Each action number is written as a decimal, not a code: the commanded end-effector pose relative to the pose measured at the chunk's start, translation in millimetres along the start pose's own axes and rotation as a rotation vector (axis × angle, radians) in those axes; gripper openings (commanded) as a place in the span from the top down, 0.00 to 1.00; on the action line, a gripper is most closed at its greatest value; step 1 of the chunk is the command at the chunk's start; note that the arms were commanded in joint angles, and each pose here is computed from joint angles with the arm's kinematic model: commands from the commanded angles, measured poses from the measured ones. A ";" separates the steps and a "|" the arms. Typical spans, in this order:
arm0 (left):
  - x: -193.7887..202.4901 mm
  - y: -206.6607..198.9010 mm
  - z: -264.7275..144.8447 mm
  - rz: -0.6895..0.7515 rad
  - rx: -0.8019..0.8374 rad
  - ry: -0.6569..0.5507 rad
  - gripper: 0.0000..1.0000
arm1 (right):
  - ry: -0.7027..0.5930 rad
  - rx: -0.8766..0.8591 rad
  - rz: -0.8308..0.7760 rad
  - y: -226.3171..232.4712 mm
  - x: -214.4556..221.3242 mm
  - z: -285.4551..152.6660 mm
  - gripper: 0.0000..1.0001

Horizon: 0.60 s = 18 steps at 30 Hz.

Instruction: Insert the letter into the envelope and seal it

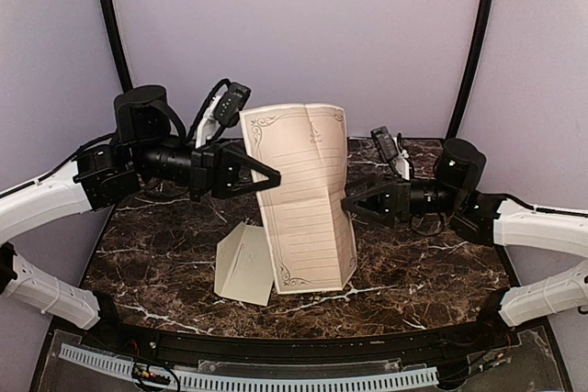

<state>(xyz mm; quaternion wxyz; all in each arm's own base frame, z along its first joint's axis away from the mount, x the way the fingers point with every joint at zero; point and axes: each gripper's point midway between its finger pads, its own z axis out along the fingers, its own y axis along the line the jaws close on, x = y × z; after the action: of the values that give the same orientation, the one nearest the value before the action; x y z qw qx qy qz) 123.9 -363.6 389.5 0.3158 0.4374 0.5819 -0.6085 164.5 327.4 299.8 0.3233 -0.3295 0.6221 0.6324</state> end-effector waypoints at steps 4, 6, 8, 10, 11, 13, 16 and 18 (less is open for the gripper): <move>0.7 -18.9 -8.4 0.058 0.037 0.034 1.00 | 0.020 -0.181 -0.117 52.9 -12.6 9.8 0.08; 1.7 -13.5 -9.2 0.062 -0.002 0.042 1.00 | 0.015 -0.184 -0.120 54.7 -14.9 10.5 0.20; 2.3 -5.8 -11.2 0.066 -0.056 0.044 1.00 | 0.011 -0.182 -0.121 55.2 -16.0 10.7 0.35; 2.1 3.5 -14.8 0.071 -0.122 0.038 1.00 | 0.002 -0.165 -0.116 52.1 -17.0 11.1 0.49; 1.8 8.0 -17.3 0.070 -0.159 0.035 1.00 | 0.002 -0.153 -0.112 49.9 -16.8 11.3 0.55; 0.7 14.9 -22.0 0.076 -0.216 0.028 1.00 | 0.002 -0.126 -0.101 44.3 -15.5 11.7 0.67; -0.1 20.9 -29.3 0.083 -0.277 0.022 1.00 | -0.005 -0.101 -0.093 39.5 -14.6 11.2 0.80; 0.4 26.9 -32.5 0.080 -0.318 0.021 1.00 | -0.012 -0.089 -0.088 37.9 -15.6 11.0 0.90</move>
<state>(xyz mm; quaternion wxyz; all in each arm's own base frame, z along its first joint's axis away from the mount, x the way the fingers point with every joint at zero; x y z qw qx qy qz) 141.7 -348.1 366.5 0.3532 0.4264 0.6447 -0.5270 139.0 338.2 324.7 0.3186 -0.3745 0.5804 0.6491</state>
